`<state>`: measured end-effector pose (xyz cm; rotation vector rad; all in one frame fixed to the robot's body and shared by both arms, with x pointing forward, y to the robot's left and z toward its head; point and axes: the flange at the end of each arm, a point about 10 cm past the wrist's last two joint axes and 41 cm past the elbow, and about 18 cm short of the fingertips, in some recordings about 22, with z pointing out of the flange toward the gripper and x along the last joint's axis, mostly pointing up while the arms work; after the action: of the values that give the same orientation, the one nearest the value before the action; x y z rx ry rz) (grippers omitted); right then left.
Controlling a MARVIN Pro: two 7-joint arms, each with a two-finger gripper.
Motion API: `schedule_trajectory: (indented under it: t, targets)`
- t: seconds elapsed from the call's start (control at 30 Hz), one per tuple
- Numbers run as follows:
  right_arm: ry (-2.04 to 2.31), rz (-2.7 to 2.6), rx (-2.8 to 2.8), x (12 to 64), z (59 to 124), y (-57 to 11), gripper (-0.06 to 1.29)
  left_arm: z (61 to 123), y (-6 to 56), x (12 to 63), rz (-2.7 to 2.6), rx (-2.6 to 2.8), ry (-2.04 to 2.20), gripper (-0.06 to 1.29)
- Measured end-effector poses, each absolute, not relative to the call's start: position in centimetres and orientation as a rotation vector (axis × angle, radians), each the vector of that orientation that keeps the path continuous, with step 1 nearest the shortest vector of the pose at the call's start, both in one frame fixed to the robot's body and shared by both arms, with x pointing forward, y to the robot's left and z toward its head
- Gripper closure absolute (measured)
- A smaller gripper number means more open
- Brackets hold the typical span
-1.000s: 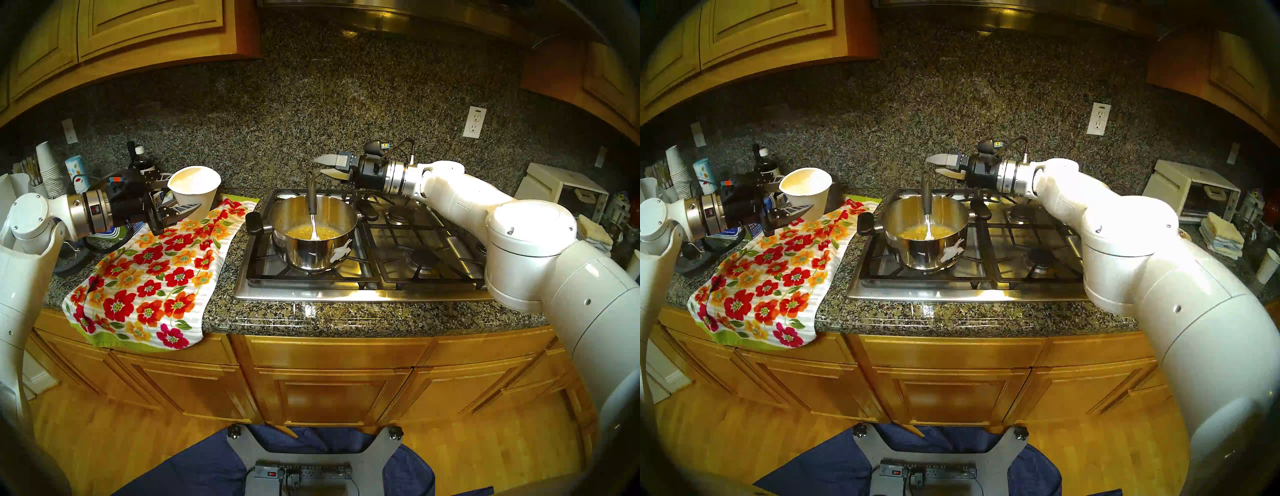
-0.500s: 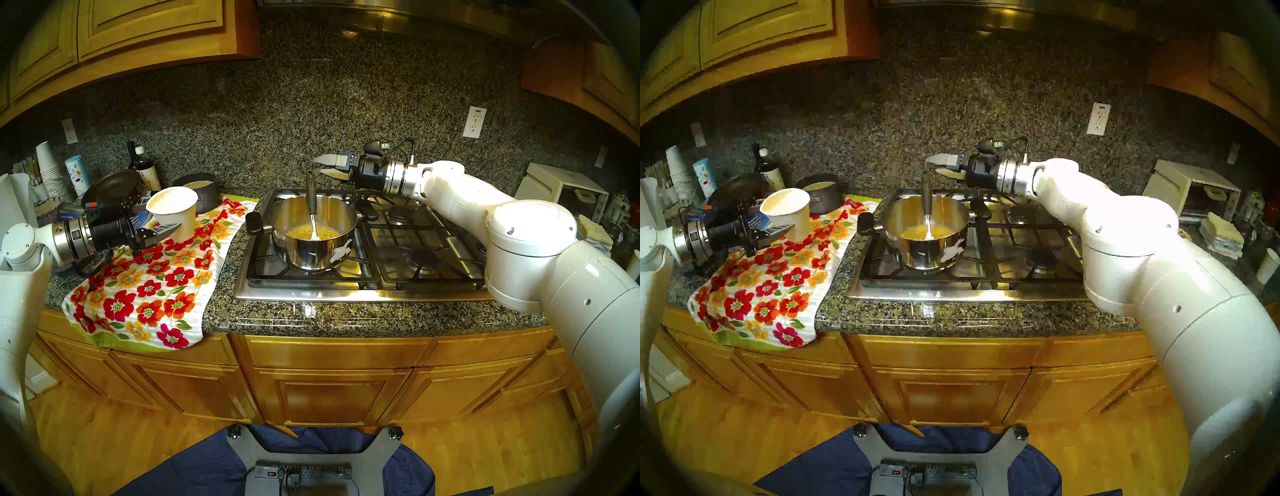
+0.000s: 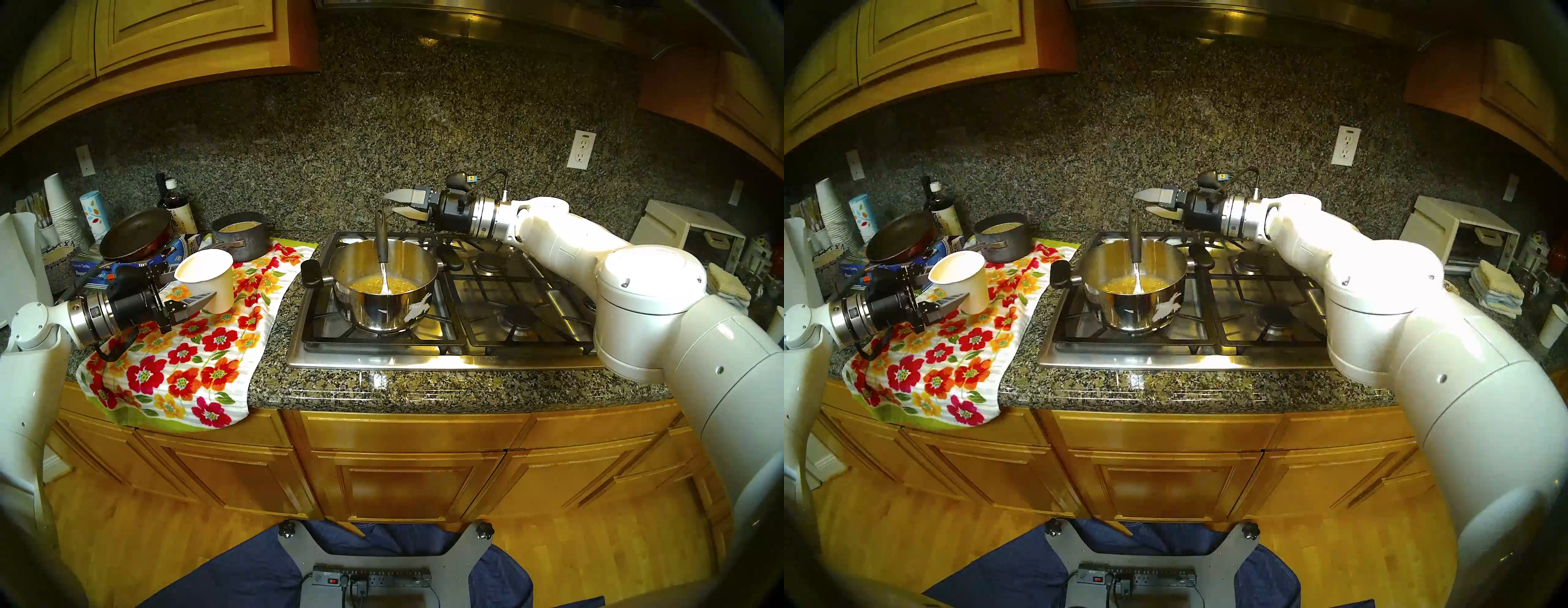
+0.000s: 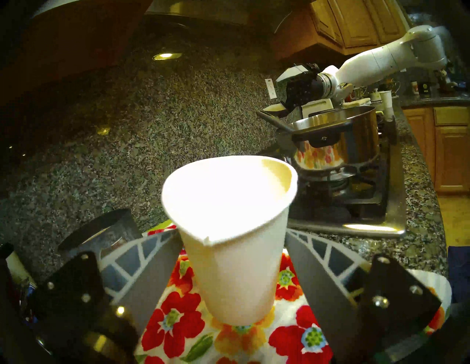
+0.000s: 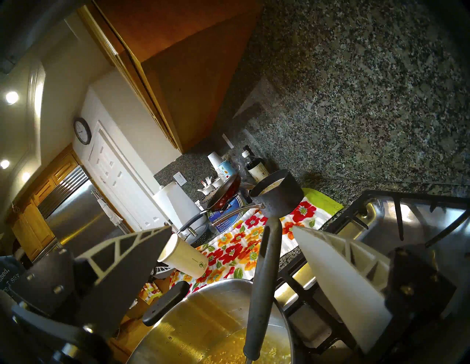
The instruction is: Pour oats into pot and stir with a spoon
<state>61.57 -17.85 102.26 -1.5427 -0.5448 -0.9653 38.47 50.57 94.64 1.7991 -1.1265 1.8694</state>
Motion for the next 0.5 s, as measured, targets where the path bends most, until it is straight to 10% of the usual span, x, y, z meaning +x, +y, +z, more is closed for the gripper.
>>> schedule_trajectory:
  t: [0.5]
  targets:
    - [-0.545,-0.965,-1.543,61.6,102.3,-17.9,0.0,91.8,51.9,39.2,1.828,1.809,-1.026,0.26]
